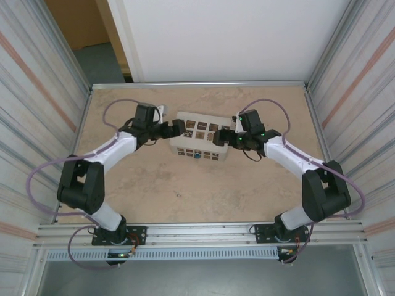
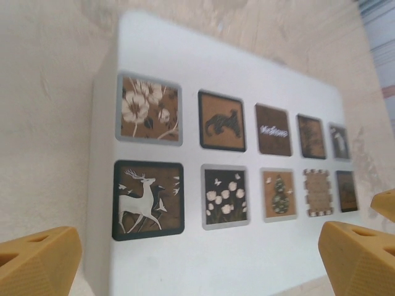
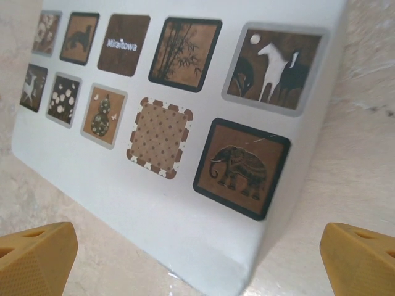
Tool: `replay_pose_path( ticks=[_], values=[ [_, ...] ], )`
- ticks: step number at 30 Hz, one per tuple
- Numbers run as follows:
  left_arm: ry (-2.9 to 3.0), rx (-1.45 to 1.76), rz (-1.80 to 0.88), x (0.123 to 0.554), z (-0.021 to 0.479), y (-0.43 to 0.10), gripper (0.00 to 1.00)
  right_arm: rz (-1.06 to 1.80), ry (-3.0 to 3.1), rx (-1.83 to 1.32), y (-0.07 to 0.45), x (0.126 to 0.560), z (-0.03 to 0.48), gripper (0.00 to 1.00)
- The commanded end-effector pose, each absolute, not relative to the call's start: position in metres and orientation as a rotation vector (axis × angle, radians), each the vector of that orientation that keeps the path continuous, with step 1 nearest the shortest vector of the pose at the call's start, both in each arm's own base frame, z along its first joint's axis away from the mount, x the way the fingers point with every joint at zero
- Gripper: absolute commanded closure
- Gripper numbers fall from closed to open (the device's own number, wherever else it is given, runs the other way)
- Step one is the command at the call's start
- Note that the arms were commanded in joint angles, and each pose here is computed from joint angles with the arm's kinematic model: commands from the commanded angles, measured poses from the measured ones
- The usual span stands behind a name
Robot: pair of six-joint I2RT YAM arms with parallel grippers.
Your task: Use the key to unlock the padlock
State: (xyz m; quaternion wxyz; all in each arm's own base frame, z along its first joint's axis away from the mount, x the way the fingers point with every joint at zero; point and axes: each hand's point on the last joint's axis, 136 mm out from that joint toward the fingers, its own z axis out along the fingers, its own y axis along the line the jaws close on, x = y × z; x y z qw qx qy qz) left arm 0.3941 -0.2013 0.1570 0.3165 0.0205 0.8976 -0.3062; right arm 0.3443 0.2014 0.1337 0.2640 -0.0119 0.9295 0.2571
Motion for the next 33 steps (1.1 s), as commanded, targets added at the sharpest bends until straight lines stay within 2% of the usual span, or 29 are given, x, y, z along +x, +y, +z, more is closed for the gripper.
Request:
replay_pose_path(
  ticks=[1,12,25,33],
  values=[
    [2.305,0.102,-0.793,0.377,0.185,-0.192,0.01,0.598,2.521,-0.082,0.187,0.330,0.143,0.00],
    [2.244,0.051,-0.824,0.307,0.201,-0.167,0.01,0.548,2.565,-0.342,0.222,0.268,0.159,0.09],
    [2.288,-0.236,-0.792,0.238,0.161,-0.125,0.01,0.485,2.656,-0.700,0.293,0.199,0.130,0.15],
    [2.356,-0.431,-0.599,0.207,0.139,-0.084,0.01,0.434,2.686,-0.900,0.335,0.171,0.106,0.20]
  ],
)
